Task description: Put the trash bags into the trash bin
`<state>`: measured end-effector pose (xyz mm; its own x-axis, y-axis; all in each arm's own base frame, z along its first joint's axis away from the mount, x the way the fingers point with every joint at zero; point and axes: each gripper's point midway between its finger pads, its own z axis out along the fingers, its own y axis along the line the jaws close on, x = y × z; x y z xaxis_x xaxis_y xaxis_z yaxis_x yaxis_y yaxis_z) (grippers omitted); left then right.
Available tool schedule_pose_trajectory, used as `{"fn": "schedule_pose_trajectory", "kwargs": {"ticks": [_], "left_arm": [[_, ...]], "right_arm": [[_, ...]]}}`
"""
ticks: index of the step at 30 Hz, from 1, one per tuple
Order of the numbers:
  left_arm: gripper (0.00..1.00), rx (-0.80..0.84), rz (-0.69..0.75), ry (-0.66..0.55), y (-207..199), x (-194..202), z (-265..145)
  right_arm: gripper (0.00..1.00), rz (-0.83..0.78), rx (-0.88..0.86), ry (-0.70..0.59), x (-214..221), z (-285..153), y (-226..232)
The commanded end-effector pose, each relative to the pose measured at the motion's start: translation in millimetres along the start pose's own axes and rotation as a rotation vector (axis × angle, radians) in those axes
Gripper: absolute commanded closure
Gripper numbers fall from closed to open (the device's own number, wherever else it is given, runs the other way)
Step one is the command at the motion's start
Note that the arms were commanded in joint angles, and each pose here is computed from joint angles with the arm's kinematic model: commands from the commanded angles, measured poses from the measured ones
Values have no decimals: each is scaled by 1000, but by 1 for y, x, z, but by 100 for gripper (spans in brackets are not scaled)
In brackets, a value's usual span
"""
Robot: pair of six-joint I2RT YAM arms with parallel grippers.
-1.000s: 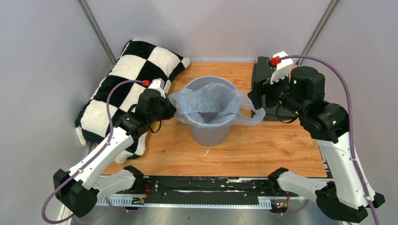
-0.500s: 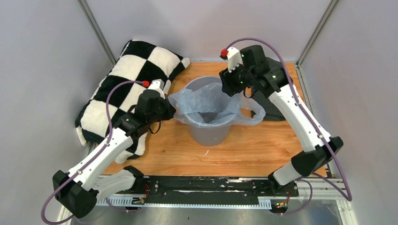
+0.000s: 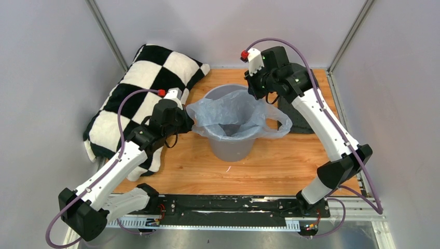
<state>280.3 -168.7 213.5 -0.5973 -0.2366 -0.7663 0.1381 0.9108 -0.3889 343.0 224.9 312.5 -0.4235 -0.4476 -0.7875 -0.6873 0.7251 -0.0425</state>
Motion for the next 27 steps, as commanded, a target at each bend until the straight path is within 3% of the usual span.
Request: {"fn": "schedule_pose_trajectory", "kwargs": {"ticks": [1, 5, 15, 27], "left_arm": [[100, -23, 20, -45, 1, -17, 3], [100, -62, 31, -81, 2, -33, 9], [100, -134, 22, -107, 7, -47, 25], [100, -171, -28, -4, 25, -14, 62]], "right_arm": [[100, 69, 159, -40, -17, 0, -37], [100, 148, 246, -72, -29, 6, -66], [100, 180, 244, -124, -53, 19, -81], [100, 270, 251, 15, -12, 80, -99]]}}
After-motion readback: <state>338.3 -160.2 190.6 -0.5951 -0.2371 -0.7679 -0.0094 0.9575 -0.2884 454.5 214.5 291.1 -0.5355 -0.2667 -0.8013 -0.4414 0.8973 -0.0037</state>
